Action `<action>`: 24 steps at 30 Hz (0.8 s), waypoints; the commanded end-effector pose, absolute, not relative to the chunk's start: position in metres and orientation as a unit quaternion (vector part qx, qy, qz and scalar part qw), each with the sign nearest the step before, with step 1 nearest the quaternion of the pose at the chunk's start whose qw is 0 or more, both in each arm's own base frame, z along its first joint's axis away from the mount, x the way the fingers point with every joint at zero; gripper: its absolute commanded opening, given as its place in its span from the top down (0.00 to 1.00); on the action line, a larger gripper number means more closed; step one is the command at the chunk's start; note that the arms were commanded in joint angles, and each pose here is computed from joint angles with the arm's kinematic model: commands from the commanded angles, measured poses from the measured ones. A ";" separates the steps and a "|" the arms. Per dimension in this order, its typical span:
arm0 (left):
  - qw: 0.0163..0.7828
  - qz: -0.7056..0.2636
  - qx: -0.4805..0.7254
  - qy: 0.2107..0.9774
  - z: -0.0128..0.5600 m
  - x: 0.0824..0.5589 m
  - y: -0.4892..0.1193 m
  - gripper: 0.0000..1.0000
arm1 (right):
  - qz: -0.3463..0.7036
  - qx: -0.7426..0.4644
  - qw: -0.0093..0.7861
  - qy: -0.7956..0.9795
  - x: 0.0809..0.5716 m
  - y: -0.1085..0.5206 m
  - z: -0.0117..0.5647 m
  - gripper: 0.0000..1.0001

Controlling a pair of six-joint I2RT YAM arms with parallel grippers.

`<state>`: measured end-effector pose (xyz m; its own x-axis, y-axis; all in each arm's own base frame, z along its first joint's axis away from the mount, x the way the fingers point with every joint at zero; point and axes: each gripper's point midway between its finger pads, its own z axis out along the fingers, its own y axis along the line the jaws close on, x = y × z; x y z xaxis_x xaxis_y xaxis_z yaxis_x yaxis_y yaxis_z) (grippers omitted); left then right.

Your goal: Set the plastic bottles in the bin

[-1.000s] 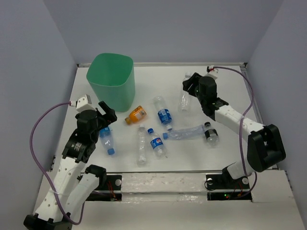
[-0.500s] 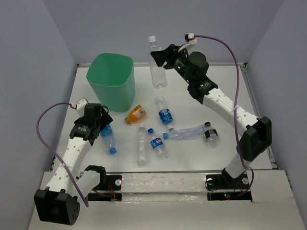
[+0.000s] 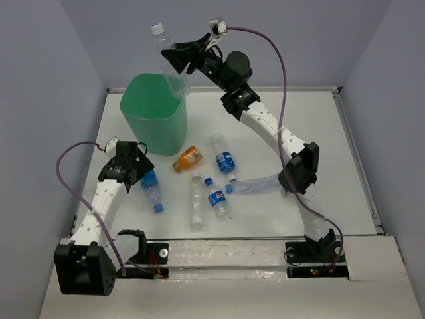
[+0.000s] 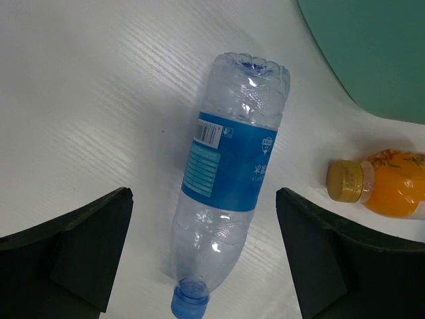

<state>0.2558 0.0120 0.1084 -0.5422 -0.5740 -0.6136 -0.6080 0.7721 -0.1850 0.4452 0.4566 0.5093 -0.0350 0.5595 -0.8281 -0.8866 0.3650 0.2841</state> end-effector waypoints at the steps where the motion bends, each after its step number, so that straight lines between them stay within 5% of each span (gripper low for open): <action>1: 0.341 0.010 -0.317 0.885 0.110 0.267 0.007 0.01 | 0.555 -0.206 0.683 0.427 0.438 0.490 0.509 0.71; 11: 0.300 0.033 -0.316 0.899 0.083 0.271 0.011 0.01 | 0.530 -0.220 0.725 0.382 0.420 0.535 0.483 0.68; 13: 0.297 0.033 -0.310 0.902 0.080 0.272 0.010 0.01 | 0.530 -0.212 0.719 0.397 0.428 0.539 0.467 0.55; 15: 0.299 0.034 -0.308 0.903 0.079 0.274 0.011 0.01 | 0.527 -0.214 0.715 0.407 0.430 0.541 0.460 0.30; 18: 0.301 0.034 -0.307 0.902 0.077 0.277 0.011 0.01 | 0.524 -0.213 0.713 0.414 0.428 0.538 0.459 0.13; 24: 0.298 0.051 -0.314 0.900 0.067 0.285 0.017 0.01 | 0.515 -0.226 0.693 0.451 0.415 0.525 0.450 0.06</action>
<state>0.2731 0.0110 0.0652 -0.6421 -0.5426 -0.5416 -0.5901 0.8008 -0.1026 0.4406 0.5635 0.3672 -0.0420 0.4257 -0.9039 -0.9062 0.3648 0.2139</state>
